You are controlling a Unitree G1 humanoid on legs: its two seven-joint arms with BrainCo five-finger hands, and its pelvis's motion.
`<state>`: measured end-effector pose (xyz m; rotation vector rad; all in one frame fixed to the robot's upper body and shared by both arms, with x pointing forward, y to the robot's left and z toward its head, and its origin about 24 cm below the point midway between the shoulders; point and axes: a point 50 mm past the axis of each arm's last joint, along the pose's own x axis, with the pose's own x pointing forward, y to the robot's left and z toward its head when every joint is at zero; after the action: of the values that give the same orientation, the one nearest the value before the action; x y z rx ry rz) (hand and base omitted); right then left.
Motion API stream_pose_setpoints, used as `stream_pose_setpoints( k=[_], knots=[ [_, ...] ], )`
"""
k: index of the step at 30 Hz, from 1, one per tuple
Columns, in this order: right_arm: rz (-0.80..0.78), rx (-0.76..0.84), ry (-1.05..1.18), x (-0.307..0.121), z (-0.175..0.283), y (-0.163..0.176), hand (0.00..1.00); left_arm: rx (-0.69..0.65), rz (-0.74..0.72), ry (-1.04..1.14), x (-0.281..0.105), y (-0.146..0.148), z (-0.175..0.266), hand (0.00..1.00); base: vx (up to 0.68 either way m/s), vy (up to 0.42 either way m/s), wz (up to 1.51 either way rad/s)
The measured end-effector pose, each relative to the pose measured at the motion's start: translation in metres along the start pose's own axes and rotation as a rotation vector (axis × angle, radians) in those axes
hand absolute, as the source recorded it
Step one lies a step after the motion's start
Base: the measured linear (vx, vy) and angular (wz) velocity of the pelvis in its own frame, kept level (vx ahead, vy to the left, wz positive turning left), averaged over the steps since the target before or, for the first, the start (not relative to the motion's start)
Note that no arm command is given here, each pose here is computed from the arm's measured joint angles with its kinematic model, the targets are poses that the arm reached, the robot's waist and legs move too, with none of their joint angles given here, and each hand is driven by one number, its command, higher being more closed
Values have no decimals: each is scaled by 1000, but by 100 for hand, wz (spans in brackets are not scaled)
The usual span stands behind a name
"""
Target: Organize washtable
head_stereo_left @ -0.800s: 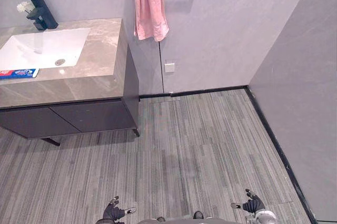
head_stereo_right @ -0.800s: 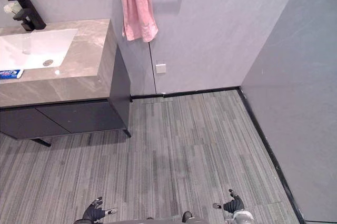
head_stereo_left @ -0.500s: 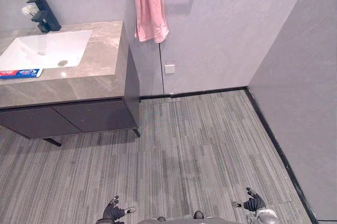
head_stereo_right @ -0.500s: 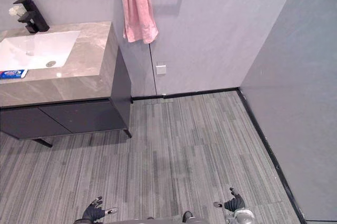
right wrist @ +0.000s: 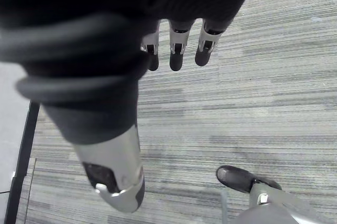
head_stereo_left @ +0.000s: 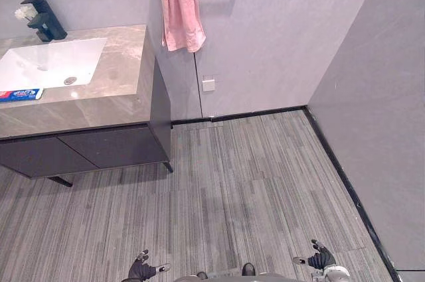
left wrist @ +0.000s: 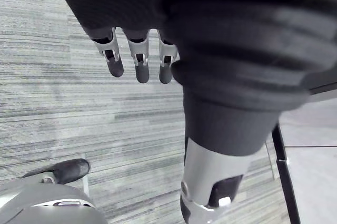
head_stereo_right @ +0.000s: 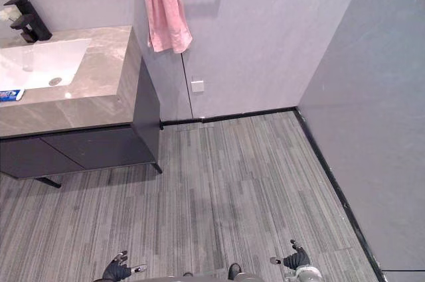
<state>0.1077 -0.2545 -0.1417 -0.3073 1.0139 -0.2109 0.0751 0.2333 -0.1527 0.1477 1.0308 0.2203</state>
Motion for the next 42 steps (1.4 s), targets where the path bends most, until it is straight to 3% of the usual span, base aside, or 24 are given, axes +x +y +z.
stream_pose_setpoints(
  k=[17, 22, 32, 39, 42],
  knots=[
    [-10, 25, -28, 6, 20, 2, 0, 51, -3, -67, 9, 4, 27, 0, 32, 18, -19],
    [-8, 19, -24, 5, 18, 2, 0, 64, 1, -95, 12, 7, 38, 0, 364, -139, 19],
    [-15, 58, -44, 2, 17, 5, 0, -15, -52, -167, 10, -23, 53, 0, 447, -192, 1],
    [-54, 83, -61, 6, 27, -2, 0, -18, -48, -167, 11, -22, 54, 0, 310, 146, -13],
    [-20, 85, -49, 4, 23, 11, 0, -6, -15, -143, 10, -10, 46, 0, 512, 281, 5]
  ],
)
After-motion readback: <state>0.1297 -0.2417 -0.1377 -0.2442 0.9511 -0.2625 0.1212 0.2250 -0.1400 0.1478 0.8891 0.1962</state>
